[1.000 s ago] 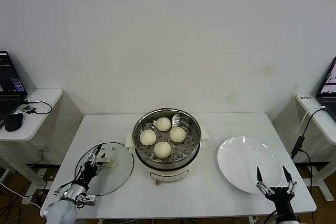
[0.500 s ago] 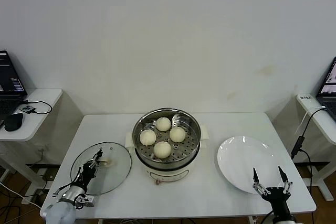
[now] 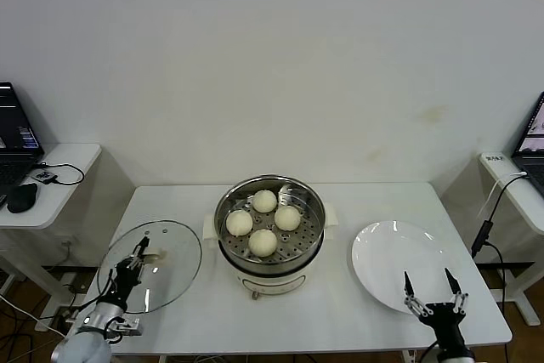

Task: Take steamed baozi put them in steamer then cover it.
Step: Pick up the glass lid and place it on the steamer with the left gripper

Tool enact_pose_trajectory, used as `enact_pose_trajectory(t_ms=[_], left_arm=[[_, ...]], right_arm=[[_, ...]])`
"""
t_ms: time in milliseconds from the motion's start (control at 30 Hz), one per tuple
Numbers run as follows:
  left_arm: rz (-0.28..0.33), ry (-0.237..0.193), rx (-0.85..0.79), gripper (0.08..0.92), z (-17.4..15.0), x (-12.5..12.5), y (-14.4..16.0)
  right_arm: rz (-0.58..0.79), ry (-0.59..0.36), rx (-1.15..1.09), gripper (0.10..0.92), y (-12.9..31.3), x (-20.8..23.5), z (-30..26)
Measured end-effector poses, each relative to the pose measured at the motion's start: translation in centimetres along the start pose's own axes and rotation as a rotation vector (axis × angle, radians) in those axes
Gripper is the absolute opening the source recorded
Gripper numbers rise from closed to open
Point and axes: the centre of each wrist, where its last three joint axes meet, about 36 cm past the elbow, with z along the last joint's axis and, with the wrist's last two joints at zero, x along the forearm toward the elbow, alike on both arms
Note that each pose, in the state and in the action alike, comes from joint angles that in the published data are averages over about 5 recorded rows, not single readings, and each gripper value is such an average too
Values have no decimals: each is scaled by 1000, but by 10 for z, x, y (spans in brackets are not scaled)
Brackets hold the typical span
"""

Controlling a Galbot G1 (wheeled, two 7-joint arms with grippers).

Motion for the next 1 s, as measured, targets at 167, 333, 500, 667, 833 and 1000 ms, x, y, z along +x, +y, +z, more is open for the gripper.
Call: enact_pose_trajectory(t_ms=[167, 333, 500, 667, 833, 1000], left_arm=[[-22, 64, -32, 138, -3, 8, 36], [-45, 106, -47, 138, -11, 9, 77], [-73, 112, -30, 138, -26, 7, 117], [-105, 79, 23, 138, -49, 5, 150], [-104, 24, 88, 138, -79, 1, 169], [-80, -29, 134, 138, -112, -8, 173]], right_arm=[[-8, -3, 3, 823, 2, -1, 0], [-14, -5, 13, 823, 3, 0, 1], [-17, -9, 23, 823, 3, -1, 1], [-12, -10, 39, 823, 7, -1, 2], [-3, -5, 75, 823, 10, 1, 0], [-2, 3, 106, 823, 17, 3, 2]])
